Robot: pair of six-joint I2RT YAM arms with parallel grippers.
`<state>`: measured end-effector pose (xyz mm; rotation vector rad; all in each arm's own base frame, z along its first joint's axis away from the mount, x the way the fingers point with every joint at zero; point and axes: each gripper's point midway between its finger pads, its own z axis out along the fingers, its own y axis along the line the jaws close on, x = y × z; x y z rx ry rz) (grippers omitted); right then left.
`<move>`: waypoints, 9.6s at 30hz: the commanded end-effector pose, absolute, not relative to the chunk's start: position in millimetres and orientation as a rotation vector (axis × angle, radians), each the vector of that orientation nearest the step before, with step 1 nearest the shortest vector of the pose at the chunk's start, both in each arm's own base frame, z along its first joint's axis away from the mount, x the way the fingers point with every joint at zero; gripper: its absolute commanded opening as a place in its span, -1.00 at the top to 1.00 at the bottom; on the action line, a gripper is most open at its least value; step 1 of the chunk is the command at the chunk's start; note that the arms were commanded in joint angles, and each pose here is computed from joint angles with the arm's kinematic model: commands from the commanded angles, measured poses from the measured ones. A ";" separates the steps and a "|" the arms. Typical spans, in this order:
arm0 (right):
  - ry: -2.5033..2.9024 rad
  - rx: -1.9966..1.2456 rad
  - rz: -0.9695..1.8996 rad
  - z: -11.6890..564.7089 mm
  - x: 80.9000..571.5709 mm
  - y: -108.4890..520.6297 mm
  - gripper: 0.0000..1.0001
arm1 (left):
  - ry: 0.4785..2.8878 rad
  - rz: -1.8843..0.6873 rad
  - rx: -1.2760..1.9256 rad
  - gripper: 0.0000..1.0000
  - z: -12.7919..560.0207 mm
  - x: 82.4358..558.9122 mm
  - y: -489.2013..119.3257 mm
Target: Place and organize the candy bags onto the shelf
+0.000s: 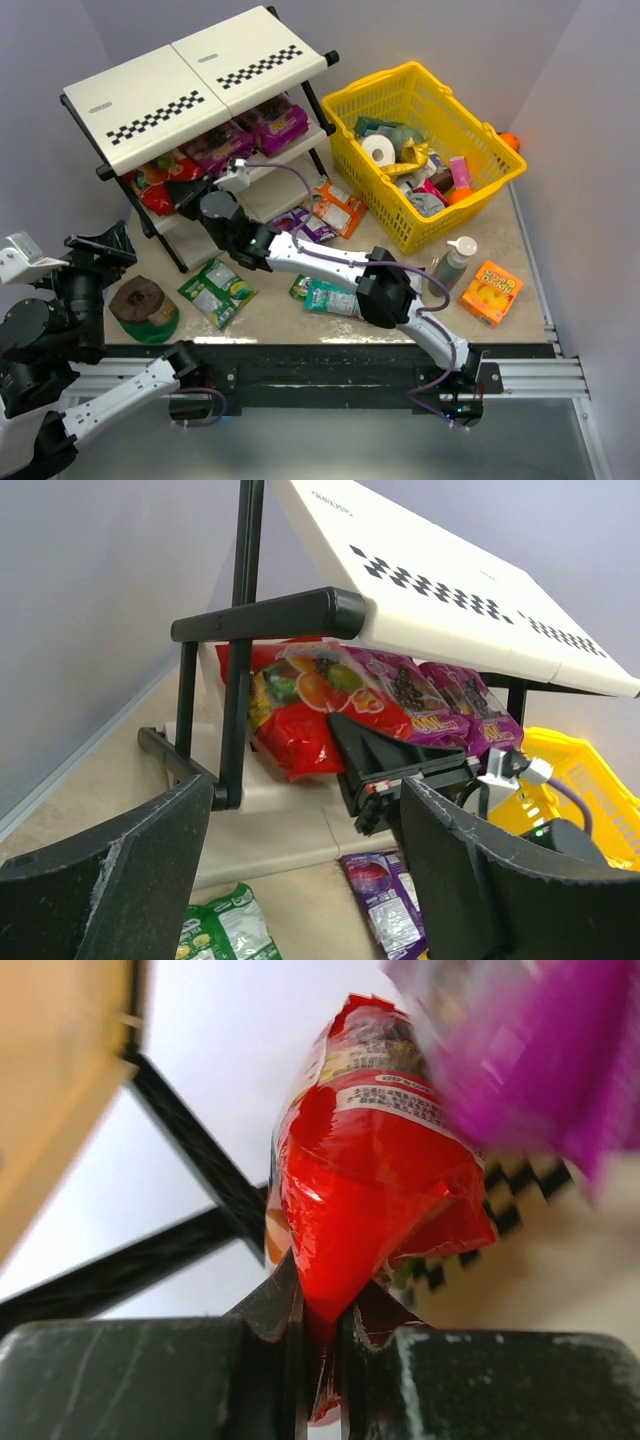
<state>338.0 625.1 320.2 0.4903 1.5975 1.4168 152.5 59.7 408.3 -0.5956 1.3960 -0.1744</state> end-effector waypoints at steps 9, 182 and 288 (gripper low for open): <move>1.535 0.758 1.610 343.1 334.4 628.2 0.73 | 1.368 -0.171 -0.654 -0.62 404.5 151.6 66.3; 2.199 0.267 0.820 116.3 196.5 227.8 1.00 | 2.080 -0.523 0.094 -0.11 119.3 235.4 -226.0; 1.786 0.856 1.297 120.6 353.2 617.0 0.73 | 1.491 -0.699 0.195 -0.99 310.6 154.2 -117.4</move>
